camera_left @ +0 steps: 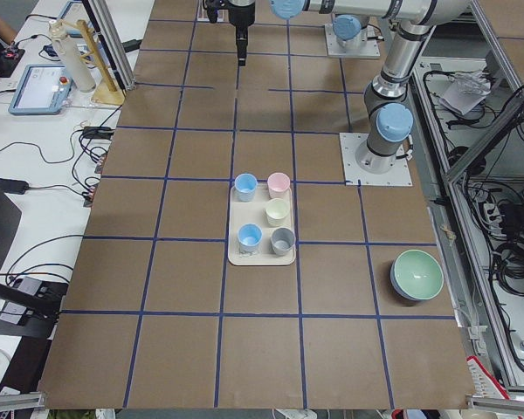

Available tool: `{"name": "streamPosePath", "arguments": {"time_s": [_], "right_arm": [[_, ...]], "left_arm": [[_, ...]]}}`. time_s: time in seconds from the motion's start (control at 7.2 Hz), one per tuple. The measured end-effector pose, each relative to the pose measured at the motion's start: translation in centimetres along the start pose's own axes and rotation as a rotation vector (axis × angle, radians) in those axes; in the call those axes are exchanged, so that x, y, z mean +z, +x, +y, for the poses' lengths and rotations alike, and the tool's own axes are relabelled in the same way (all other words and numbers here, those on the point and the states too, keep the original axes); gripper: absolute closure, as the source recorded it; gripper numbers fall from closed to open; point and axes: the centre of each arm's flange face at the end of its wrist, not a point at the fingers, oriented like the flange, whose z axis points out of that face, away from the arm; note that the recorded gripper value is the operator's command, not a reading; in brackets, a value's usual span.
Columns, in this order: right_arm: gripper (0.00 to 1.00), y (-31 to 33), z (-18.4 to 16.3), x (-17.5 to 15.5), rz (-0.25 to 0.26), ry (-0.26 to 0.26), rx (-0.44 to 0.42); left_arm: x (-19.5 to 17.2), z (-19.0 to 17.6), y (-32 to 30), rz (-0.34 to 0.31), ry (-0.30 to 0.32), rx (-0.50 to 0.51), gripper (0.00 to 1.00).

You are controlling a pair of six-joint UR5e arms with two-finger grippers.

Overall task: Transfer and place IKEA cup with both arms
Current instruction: 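Close the right gripper on the yellow cup's base in the rack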

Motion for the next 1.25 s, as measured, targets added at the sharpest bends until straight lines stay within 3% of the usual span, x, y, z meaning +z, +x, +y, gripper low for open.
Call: {"name": "streamPosePath", "arguments": {"time_s": [0.14,0.56,0.83,1.25], "right_arm": [[0.28,0.0,0.0,0.1,-0.001,-0.003,0.000],[0.82,0.0,0.1,0.0,-0.001,-0.007,0.001],[0.92,0.0,0.2,-0.4,0.004,-0.009,0.001],[0.92,0.0,0.1,-1.9,0.024,0.005,-0.001]], "left_arm": [[0.0,0.0,0.0,0.000,0.000,0.000,0.00],[0.0,-0.1,0.0,0.000,0.001,0.000,0.00],[0.0,-0.2,0.0,0.000,0.000,0.000,0.00],[0.0,-0.2,0.0,0.002,0.000,0.000,0.00]]}}
